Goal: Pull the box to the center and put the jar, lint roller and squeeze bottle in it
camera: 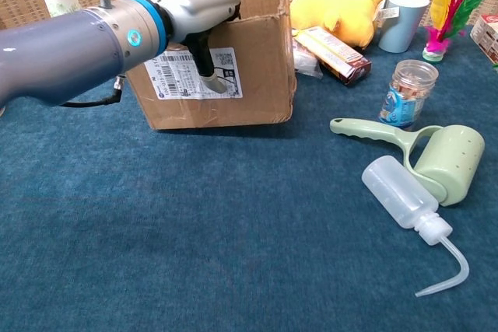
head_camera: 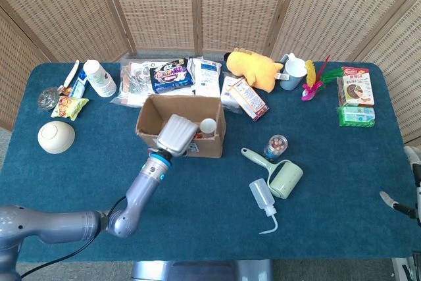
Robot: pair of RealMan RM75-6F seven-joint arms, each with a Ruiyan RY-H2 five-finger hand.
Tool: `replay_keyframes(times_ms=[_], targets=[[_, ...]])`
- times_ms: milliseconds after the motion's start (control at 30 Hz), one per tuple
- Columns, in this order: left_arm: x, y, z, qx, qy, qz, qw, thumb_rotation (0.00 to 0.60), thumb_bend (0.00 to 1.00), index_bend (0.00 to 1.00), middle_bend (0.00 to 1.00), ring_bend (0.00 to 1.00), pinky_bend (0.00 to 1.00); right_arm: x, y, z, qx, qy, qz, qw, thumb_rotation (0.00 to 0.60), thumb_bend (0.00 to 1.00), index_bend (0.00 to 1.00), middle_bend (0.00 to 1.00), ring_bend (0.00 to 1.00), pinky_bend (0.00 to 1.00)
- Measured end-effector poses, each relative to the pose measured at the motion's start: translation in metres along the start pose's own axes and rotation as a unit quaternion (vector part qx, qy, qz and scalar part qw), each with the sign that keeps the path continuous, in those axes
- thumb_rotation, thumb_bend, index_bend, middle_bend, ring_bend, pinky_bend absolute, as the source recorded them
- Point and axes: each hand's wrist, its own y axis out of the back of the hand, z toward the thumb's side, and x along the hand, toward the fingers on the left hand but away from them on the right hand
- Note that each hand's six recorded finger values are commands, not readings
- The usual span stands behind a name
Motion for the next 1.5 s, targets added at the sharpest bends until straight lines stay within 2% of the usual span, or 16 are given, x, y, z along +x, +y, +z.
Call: replay_keyframes(times_ms=[200, 700, 767, 833, 933, 1033, 1100, 1200, 1367, 1500], targets=[[0.012, -0.003, 0.006, 0.02, 0.003, 0.002, 0.9998, 0.6, 0.07, 0.74, 0.71, 0.66, 0.86, -0.001, 0.0, -0.001, -0.005, -0.002, 0.003, 1.0, 0.6, 0.0, 0.03, 0.0, 0.0, 0.0], [0.035, -0.014, 0.028, 0.021, 0.034, 0.001, 0.9992, 0.6, 0.07, 0.73, 0.69, 0.66, 0.87, -0.002, 0.002, -0.004, -0.021, -0.002, 0.008, 0.9998, 0.6, 0.0, 0.03, 0.0, 0.0, 0.0], [0.039, -0.013, 0.031, 0.016, 0.042, 0.004, 0.999, 0.6, 0.07, 0.69, 0.65, 0.62, 0.85, -0.002, 0.002, -0.003, -0.021, 0.001, 0.008, 0.9997, 0.6, 0.0, 0.03, 0.0, 0.0, 0.0], [0.042, -0.011, 0.035, 0.01, 0.047, 0.007, 0.9988, 0.6, 0.07, 0.6, 0.54, 0.53, 0.79, -0.001, 0.002, -0.002, -0.021, 0.004, 0.008, 0.9997, 0.6, 0.0, 0.03, 0.0, 0.0, 0.0], [0.045, -0.008, 0.04, 0.002, 0.049, 0.017, 0.9986, 0.6, 0.06, 0.38, 0.26, 0.3, 0.63, -0.001, 0.002, -0.003, -0.024, 0.002, 0.009, 0.9997, 0.6, 0.0, 0.03, 0.0, 0.0, 0.0], [0.046, -0.005, 0.044, -0.005, 0.046, 0.023, 0.9986, 0.6, 0.06, 0.16, 0.04, 0.12, 0.5, -0.002, 0.002, -0.004, -0.025, 0.001, 0.009, 0.9997, 0.6, 0.0, 0.03, 0.0, 0.0, 0.0], [0.046, -0.006, 0.044, -0.008, 0.047, 0.019, 0.9987, 0.6, 0.05, 0.05, 0.0, 0.05, 0.46, -0.002, 0.002, -0.004, -0.025, 0.002, 0.01, 0.9996, 0.6, 0.0, 0.03, 0.0, 0.0, 0.0], [0.045, -0.009, 0.043, -0.014, 0.049, 0.002, 0.9987, 0.6, 0.05, 0.0, 0.0, 0.0, 0.42, -0.002, 0.002, -0.003, -0.026, 0.002, 0.01, 0.9996, 0.6, 0.0, 0.03, 0.0, 0.0, 0.0], [0.039, -0.012, 0.042, -0.026, 0.05, -0.033, 0.9979, 0.6, 0.05, 0.0, 0.0, 0.0, 0.34, -0.001, 0.002, -0.003, -0.025, 0.002, 0.009, 0.9996, 0.6, 0.0, 0.03, 0.0, 0.0, 0.0], [0.033, 0.0, 0.04, -0.043, 0.028, -0.025, 0.9983, 0.6, 0.05, 0.0, 0.0, 0.0, 0.3, -0.001, 0.003, -0.002, -0.023, 0.004, 0.007, 0.9997, 0.6, 0.0, 0.03, 0.0, 0.0, 0.0]])
